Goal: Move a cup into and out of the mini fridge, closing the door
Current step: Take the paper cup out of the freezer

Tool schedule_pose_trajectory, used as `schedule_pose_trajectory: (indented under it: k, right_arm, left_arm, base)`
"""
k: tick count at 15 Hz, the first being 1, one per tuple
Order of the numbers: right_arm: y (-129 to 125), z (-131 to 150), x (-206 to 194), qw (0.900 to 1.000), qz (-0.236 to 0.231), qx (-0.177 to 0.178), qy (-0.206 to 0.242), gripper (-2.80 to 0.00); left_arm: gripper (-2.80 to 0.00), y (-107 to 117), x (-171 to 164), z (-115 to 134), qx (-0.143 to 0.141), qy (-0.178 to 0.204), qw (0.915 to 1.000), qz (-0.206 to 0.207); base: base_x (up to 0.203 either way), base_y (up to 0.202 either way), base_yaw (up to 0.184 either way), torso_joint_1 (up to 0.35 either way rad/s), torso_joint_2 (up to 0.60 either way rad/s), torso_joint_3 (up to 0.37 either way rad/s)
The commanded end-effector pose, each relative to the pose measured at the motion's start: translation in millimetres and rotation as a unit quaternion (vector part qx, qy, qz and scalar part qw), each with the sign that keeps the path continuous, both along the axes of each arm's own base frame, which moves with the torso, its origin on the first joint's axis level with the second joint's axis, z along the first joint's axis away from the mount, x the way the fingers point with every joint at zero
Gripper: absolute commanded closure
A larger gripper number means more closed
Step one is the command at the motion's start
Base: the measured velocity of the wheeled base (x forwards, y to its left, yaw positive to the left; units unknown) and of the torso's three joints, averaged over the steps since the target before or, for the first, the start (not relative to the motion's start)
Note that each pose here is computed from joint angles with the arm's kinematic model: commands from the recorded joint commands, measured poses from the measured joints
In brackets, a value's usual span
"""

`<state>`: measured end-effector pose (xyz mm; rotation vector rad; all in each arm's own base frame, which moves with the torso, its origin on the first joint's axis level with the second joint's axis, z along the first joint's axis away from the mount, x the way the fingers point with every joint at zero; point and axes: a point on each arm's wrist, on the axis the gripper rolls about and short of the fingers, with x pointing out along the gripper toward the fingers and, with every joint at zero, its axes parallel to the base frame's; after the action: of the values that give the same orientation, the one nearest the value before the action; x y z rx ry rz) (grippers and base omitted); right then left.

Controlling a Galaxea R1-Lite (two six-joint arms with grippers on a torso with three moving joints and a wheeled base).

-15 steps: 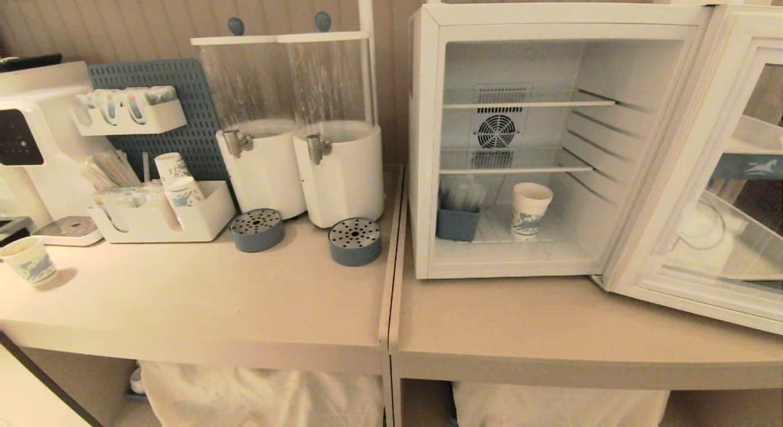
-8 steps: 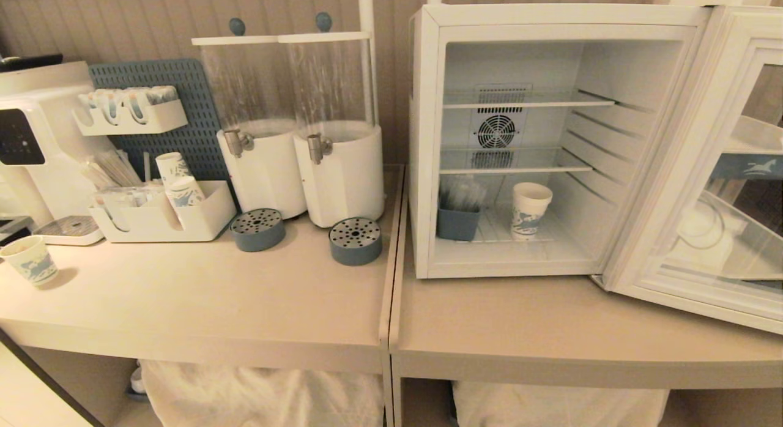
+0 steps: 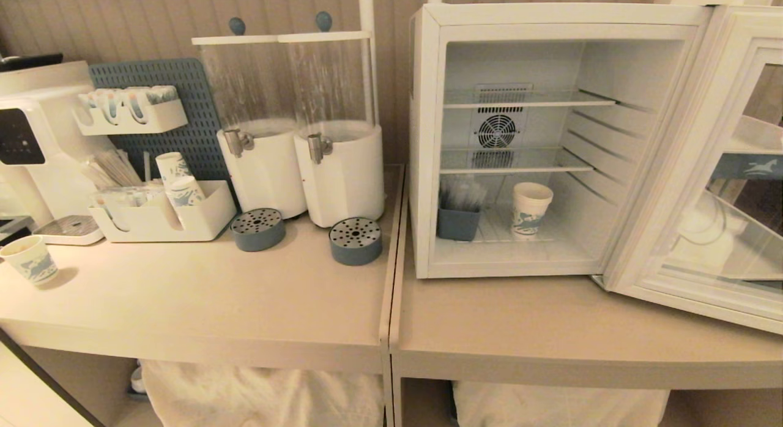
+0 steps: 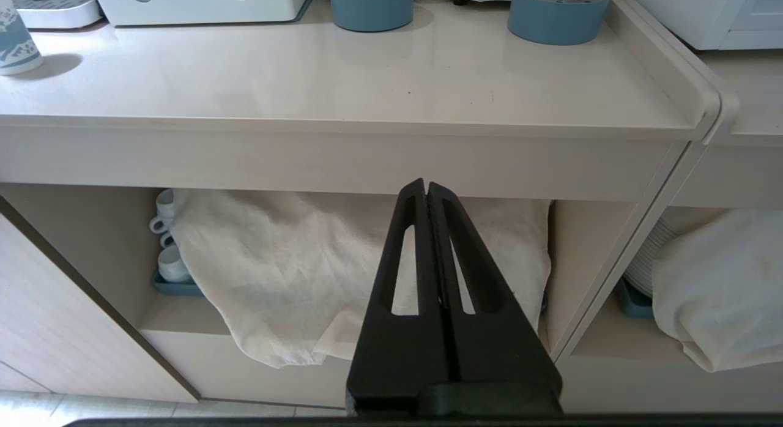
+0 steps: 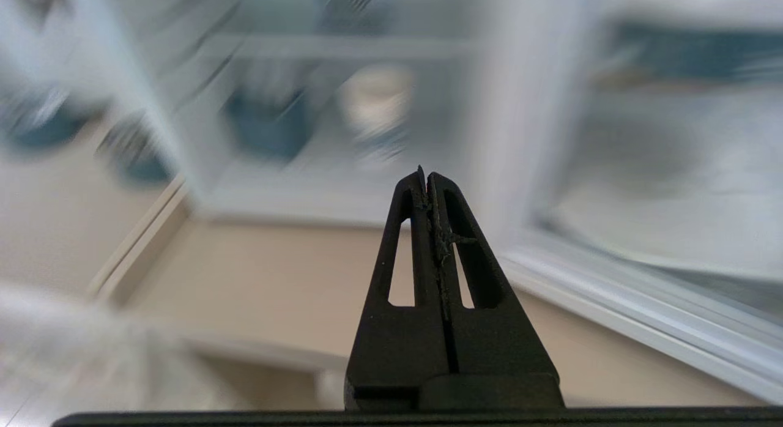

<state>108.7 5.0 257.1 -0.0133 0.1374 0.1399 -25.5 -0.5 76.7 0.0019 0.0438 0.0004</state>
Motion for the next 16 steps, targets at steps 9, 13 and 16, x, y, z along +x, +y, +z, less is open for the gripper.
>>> schedule_pose_trajectory:
  k: [9, 13, 16]
  right_arm:
    - [11.8, -116.9, 162.5, 0.973, 0.186, 0.046, 0.125, -2.8]
    - [12.2, -150.9, 191.8, 0.981, 0.179, 0.034, 0.06, -2.8]
    - [14.3, -176.2, 213.0, 0.985, 0.16, 0.027, 0.058, -2.8]
  left_arm:
    - [0.0, 0.1, 0.1, 0.3, 0.0, 0.0, 1.0, 0.003]
    - [0.0, 0.1, 0.1, 0.3, -0.003, 0.0, 1.0, 0.003]
    - [0.0, 0.1, 0.2, -0.2, -0.006, 0.001, 1.0, 0.003]
  base:
    - [0.0, 0.0, 0.0, 0.0, 0.0, 0.0]
    - [0.0, 0.0, 0.0, 0.0, 0.0, 0.0]
    - [0.0, 0.0, 0.0, 0.0, 0.0, 0.0]
